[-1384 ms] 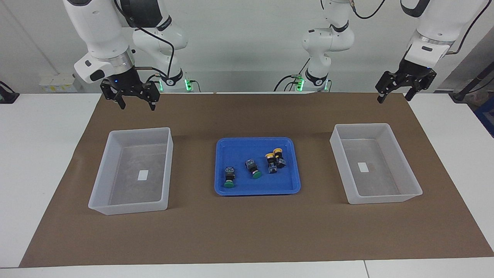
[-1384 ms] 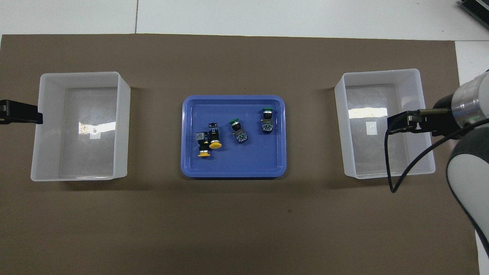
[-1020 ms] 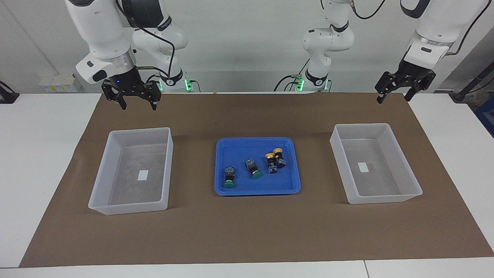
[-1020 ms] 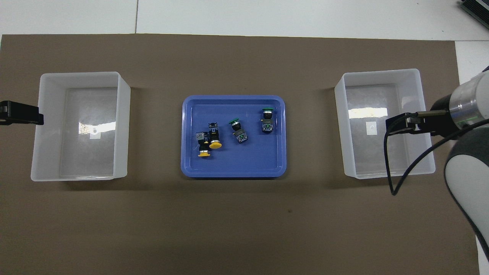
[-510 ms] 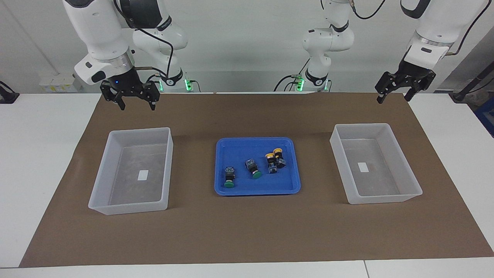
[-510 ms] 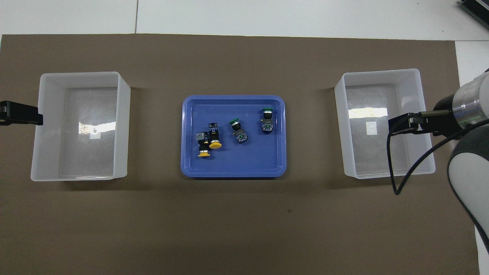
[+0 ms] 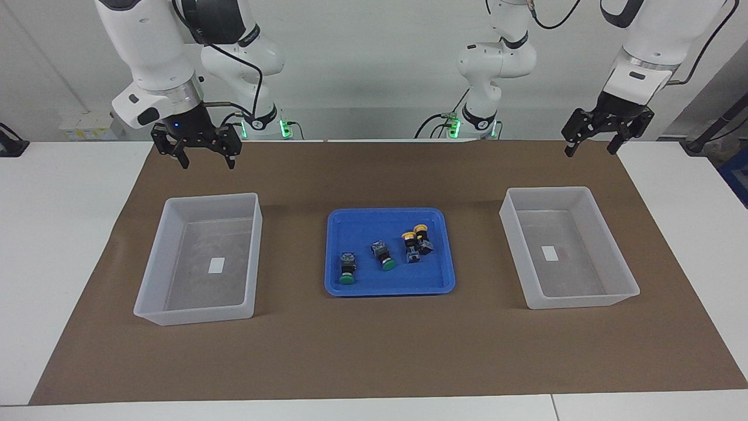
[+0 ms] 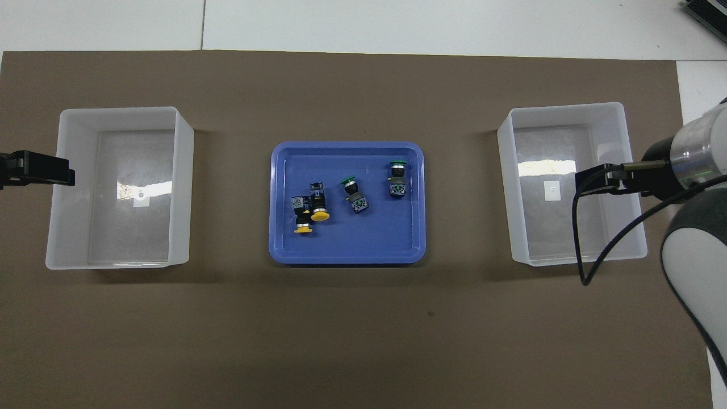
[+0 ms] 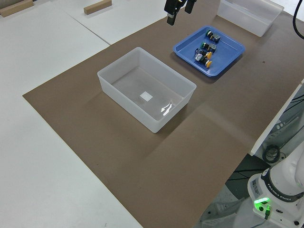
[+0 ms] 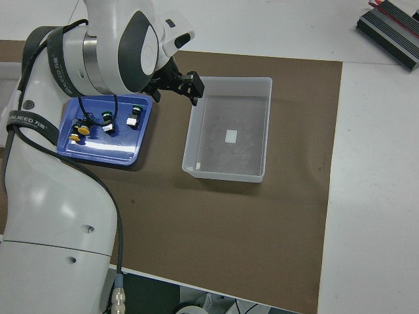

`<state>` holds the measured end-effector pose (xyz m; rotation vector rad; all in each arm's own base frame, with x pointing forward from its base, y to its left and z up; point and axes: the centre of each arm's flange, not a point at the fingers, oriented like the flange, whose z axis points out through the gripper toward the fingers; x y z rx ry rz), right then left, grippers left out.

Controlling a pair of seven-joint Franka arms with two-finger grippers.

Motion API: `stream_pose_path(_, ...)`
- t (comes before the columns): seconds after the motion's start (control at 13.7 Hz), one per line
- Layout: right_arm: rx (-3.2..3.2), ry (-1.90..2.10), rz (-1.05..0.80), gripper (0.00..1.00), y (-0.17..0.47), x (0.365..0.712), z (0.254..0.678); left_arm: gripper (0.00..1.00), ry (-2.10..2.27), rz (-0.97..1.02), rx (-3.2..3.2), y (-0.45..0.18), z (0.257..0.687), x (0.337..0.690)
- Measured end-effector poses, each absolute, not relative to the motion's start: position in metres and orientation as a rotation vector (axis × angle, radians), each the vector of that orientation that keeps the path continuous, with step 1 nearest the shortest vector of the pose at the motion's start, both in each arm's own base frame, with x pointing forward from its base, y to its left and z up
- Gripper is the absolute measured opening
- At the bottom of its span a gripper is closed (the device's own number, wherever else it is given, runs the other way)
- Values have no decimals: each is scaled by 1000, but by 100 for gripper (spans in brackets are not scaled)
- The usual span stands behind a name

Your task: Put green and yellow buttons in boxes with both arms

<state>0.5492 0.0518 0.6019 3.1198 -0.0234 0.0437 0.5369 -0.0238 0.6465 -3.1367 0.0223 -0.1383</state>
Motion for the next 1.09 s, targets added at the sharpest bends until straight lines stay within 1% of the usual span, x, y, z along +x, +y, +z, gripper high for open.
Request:
stream_pose_path(0.22, 3126, -15, 105, 100, 58, 554, 600, 100, 44, -142, -3137, -30, 641, 538)
stream_pose_path(0.36, 3133, -27, 148, 100, 81, 557, 591, 100, 90, -166, -3139, -49, 631, 537)
stream_pose_path(0.51, 3143, -36, 186, 100, 112, 562, 573, 100, 68, -224, -3145, -70, 620, 535)
stream_pose_path(0.8, 3164, -37, 226, 100, 161, 584, 519, 100, -4, -331, -3162, -99, 598, 525)
stream_pose_path(1.09, 3190, -67, 231, 100, 231, 597, 448, 100, -107, -394, -3189, -140, 570, 517)
